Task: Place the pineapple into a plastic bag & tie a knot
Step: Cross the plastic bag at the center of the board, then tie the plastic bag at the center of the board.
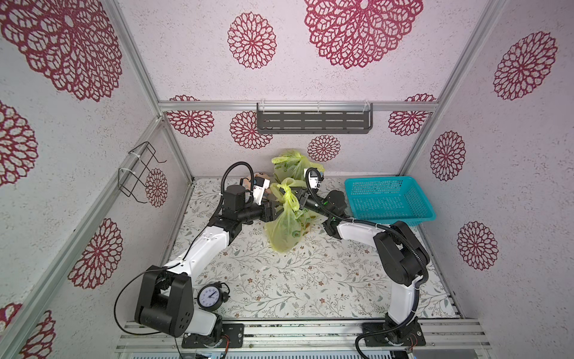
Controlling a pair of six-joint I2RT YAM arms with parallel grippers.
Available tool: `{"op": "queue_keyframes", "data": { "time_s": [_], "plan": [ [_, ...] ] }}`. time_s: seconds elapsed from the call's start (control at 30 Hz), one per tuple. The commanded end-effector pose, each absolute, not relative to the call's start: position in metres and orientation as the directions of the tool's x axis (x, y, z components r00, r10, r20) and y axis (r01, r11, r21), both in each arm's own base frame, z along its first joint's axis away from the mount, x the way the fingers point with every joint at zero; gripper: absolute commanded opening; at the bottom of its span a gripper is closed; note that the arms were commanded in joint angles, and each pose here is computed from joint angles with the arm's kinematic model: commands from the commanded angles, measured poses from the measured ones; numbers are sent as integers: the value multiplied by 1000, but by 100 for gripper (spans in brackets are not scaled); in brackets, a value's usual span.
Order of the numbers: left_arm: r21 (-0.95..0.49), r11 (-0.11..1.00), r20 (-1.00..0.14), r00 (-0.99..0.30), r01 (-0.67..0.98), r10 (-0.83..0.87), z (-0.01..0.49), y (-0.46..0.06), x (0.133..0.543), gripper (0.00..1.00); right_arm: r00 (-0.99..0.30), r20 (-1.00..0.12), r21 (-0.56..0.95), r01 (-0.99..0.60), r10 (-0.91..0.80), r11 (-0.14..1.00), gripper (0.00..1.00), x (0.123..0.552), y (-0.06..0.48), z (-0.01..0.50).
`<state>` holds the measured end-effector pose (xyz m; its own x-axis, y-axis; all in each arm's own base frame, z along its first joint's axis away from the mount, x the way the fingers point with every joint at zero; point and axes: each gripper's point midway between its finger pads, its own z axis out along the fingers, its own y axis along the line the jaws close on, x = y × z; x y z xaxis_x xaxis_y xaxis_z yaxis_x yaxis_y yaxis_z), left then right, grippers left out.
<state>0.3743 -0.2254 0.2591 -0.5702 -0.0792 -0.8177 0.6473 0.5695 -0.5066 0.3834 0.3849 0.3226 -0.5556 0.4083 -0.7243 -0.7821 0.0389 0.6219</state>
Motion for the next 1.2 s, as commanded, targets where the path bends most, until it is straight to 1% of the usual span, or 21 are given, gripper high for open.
{"op": "queue_keyframes", "data": {
  "time_s": [0.0, 0.07, 0.13, 0.33, 0.4, 0.5, 0.63, 0.8, 0.93, 1.17],
  "plan": [
    [-428, 585, -869, -491, 689, -58, 282, -215, 365, 63, -479, -740, 525, -850, 473, -41, 0, 368, 372, 366],
    [-394, 614, -891, -448, 684, -72, 295, -207, 365, 67, -478, -739, 522, -852, 475, -45, 0, 368, 372, 367],
    [-399, 626, -894, -437, 670, -102, 306, -202, 366, 70, -480, -737, 522, -851, 475, -50, 0, 368, 372, 367],
    [-541, 588, -838, -449, 602, -311, 343, -194, 379, 81, -491, -734, 525, -848, 469, -67, 0, 368, 373, 368],
    [-610, 544, -792, -475, 576, -384, 352, -195, 384, 82, -492, -734, 524, -849, 468, -69, 0, 367, 373, 369],
    [-702, 476, -711, -553, 530, -434, 353, -201, 394, 82, -493, -735, 524, -849, 465, -72, 0, 367, 374, 370],
    [-777, 428, -628, -619, 462, -473, 348, -205, 407, 82, -494, -735, 522, -849, 464, -78, 0, 367, 374, 371],
    [-792, 387, -610, -629, 471, -482, 353, -210, 414, 71, -497, -734, 522, -849, 463, -83, 0, 366, 374, 372],
    [-814, 380, -579, -657, 438, -483, 345, -213, 421, 57, -500, -732, 520, -849, 462, -95, 0, 366, 375, 375],
    [-835, 312, -550, -689, 454, -471, 344, -224, 420, 46, -504, -730, 521, -848, 461, -102, 0, 366, 376, 376]
  ]
}}
